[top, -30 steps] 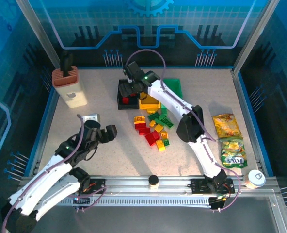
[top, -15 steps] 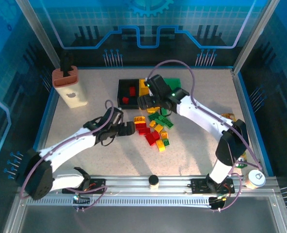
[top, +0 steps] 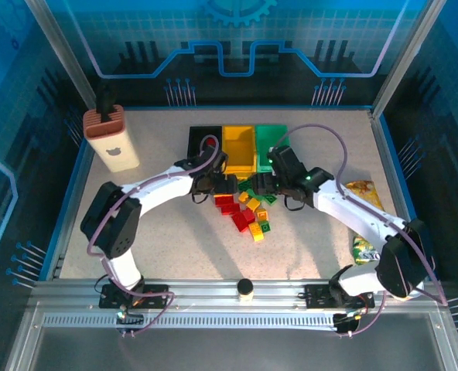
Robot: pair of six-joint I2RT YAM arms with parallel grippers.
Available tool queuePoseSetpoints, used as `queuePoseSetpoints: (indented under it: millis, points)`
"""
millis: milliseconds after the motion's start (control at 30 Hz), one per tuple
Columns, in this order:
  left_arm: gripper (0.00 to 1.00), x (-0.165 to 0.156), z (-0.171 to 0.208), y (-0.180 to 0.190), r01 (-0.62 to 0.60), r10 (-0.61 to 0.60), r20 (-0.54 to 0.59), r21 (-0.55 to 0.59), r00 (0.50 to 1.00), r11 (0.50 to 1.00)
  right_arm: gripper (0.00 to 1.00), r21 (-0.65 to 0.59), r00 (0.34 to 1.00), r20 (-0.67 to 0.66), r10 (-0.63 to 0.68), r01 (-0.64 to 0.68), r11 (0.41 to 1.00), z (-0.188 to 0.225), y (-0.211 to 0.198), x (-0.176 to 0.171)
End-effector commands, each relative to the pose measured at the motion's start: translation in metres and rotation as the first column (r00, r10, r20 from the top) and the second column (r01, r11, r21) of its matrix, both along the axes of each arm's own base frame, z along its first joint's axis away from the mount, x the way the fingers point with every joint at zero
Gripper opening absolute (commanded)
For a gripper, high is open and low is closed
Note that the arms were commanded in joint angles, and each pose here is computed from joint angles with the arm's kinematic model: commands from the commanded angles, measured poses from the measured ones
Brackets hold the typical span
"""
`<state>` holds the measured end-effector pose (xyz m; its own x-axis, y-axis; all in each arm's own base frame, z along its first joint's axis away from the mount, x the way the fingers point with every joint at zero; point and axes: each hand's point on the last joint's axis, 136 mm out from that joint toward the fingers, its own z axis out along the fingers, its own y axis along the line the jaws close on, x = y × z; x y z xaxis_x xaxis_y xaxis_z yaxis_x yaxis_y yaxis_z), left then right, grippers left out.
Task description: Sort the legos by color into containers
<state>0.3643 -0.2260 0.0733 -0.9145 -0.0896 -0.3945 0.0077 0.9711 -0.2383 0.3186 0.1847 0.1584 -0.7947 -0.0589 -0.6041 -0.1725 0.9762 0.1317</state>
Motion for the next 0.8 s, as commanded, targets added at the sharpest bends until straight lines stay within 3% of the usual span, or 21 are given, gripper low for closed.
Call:
queuePoseSetpoints:
  millis: [0,567,767]
  points:
    - [0.91,0.002,-0.005,-0.004,0.031,-0.029,-0.044,0.04,0.999,0.999,0.87,0.035,0.999,0.005,-0.046,0.046,0.998,-0.003,-0.01,-0.001]
    - [0.74,0.005,-0.045,0.0,0.005,0.015,-0.146,0.134,0.989,0.991,0.86,0.069,0.997,-0.003,-0.082,0.082,0.994,-0.012,-0.027,-0.008]
    - [0.5,0.008,-0.035,0.002,-0.002,0.019,-0.123,0.134,0.992,0.991,0.86,0.079,0.996,-0.005,-0.091,0.091,0.993,-0.014,-0.029,-0.009]
